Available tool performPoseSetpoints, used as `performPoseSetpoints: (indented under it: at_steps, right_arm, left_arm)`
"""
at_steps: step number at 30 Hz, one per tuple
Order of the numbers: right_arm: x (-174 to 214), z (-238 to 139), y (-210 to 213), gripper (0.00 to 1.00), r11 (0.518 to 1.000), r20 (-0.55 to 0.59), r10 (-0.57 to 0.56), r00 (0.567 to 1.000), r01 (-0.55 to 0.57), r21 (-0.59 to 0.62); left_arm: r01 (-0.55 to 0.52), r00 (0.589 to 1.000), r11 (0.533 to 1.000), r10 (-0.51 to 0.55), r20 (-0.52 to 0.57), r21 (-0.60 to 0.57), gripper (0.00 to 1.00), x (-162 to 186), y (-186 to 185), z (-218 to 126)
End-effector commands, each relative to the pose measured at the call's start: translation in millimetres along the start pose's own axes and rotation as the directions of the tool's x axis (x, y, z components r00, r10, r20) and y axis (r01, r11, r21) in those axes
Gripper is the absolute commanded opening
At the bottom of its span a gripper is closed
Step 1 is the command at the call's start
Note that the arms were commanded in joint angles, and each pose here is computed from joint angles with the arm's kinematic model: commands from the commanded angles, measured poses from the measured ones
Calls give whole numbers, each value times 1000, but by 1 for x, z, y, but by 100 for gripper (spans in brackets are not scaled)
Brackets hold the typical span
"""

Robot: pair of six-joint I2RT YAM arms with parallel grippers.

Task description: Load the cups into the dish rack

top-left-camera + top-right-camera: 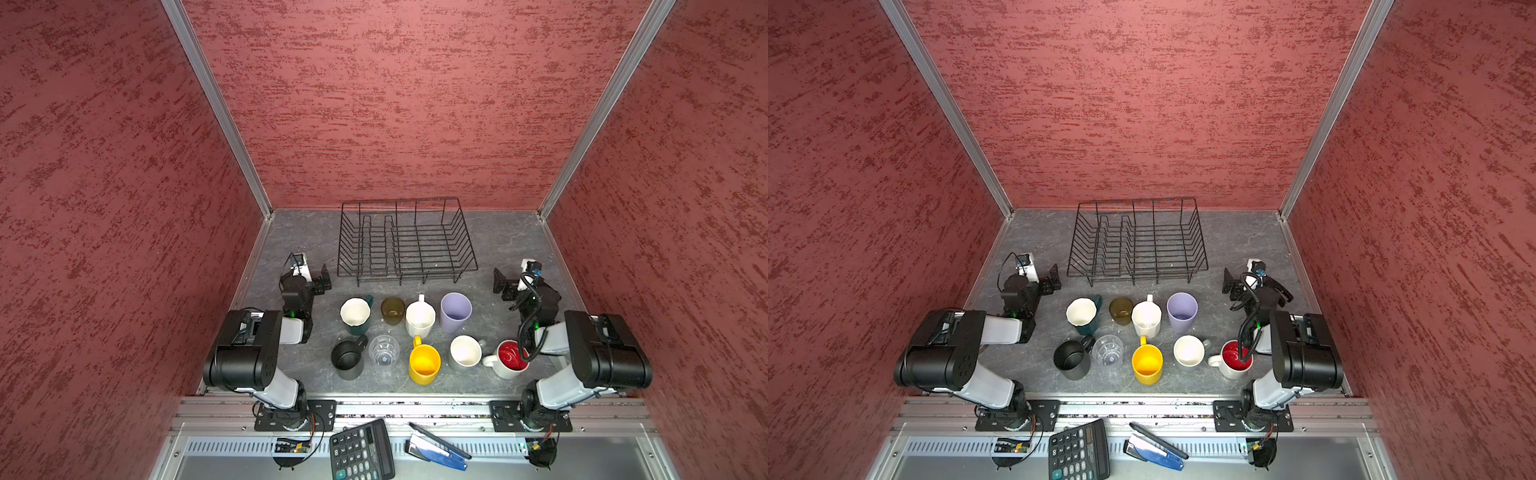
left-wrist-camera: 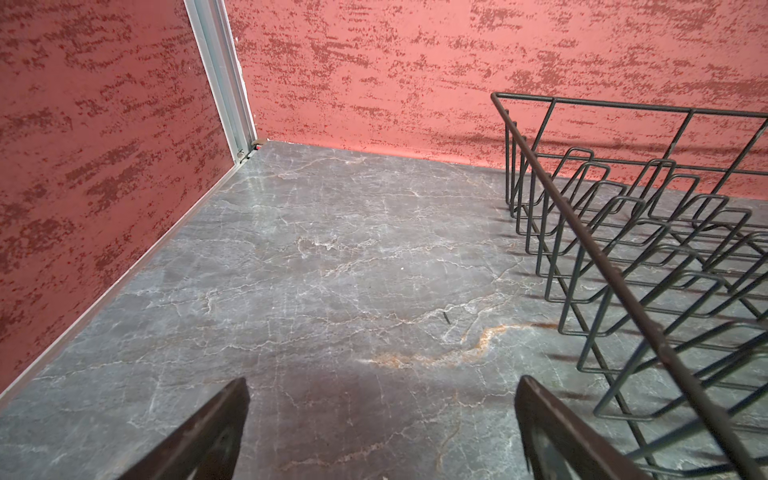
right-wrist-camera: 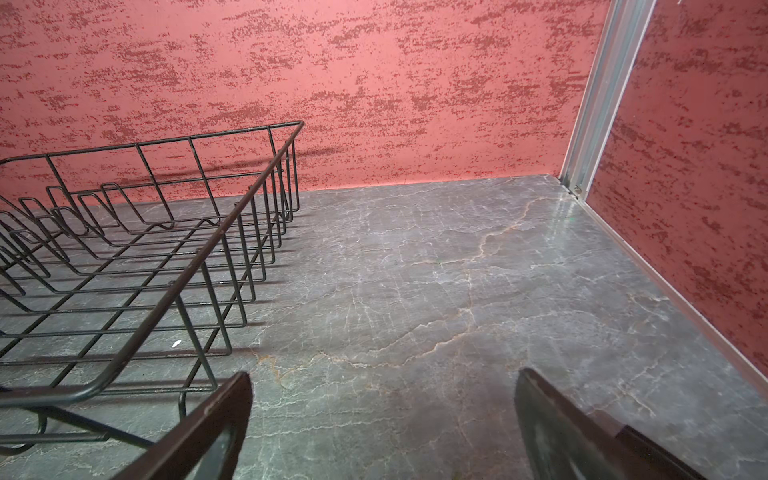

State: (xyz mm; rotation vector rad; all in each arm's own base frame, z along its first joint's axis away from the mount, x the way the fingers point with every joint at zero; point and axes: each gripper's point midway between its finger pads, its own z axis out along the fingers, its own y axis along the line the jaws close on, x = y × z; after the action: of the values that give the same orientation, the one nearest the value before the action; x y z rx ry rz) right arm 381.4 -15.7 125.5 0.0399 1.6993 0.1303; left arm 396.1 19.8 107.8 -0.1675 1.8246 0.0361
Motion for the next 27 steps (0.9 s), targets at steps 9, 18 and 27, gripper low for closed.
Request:
performPoseSetpoints:
  at_steps: [9, 18, 27]
  right_arm:
    - [-11, 4, 0, 99, 1000, 29, -8, 1000, 7, 5]
    - [-12, 4, 0, 99, 1000, 31, -9, 999, 9, 5]
    - [-14, -2, -5, 99, 999, 55, 1, 998, -4, 42]
  left_arm:
    - [10, 1000, 1000, -10, 16, 5, 100, -8, 0, 1]
    - [10, 1000, 1000, -10, 15, 6, 100, -8, 0, 1]
    - [48, 998, 997, -46, 43, -57, 100, -12, 13, -7]
